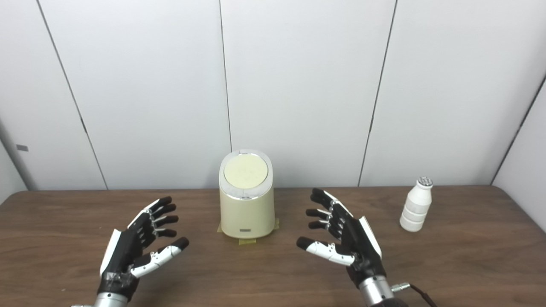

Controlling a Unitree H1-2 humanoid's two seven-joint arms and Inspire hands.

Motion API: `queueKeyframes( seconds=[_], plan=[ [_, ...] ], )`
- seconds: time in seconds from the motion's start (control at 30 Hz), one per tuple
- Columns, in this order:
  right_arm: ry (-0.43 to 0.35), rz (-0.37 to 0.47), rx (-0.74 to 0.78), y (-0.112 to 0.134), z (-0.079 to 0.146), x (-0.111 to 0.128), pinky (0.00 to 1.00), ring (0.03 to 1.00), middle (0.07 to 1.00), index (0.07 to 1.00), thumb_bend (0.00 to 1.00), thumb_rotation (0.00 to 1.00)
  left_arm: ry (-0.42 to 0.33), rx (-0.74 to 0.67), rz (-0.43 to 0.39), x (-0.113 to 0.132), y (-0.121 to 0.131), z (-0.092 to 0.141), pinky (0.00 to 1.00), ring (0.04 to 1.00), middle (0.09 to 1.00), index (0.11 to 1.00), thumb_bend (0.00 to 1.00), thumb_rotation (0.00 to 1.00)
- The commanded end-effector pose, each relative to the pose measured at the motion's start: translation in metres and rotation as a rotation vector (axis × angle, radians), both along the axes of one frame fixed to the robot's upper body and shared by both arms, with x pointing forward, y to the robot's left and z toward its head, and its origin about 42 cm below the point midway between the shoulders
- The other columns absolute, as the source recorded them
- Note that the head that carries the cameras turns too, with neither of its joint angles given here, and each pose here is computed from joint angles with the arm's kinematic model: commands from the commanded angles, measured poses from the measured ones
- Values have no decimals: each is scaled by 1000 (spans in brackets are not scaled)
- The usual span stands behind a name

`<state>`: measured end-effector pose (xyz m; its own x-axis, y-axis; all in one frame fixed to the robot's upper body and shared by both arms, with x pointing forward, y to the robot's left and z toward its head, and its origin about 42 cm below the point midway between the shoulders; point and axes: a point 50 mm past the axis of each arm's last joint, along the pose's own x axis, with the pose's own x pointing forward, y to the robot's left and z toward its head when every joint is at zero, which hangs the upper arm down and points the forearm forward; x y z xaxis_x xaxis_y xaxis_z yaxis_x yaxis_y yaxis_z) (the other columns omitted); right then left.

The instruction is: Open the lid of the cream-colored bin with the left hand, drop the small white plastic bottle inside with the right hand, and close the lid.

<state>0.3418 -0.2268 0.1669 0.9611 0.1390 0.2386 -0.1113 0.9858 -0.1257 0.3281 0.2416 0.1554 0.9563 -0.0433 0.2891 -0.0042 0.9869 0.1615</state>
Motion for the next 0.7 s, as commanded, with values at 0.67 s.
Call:
queueKeyframes(
  seconds=[0.67],
  plan=[
    [-78,22,-14,1,19,8,640,757,863,863,881,348,-94,8,17,14,-17,34,698,825,874,896,768,305]
  ],
)
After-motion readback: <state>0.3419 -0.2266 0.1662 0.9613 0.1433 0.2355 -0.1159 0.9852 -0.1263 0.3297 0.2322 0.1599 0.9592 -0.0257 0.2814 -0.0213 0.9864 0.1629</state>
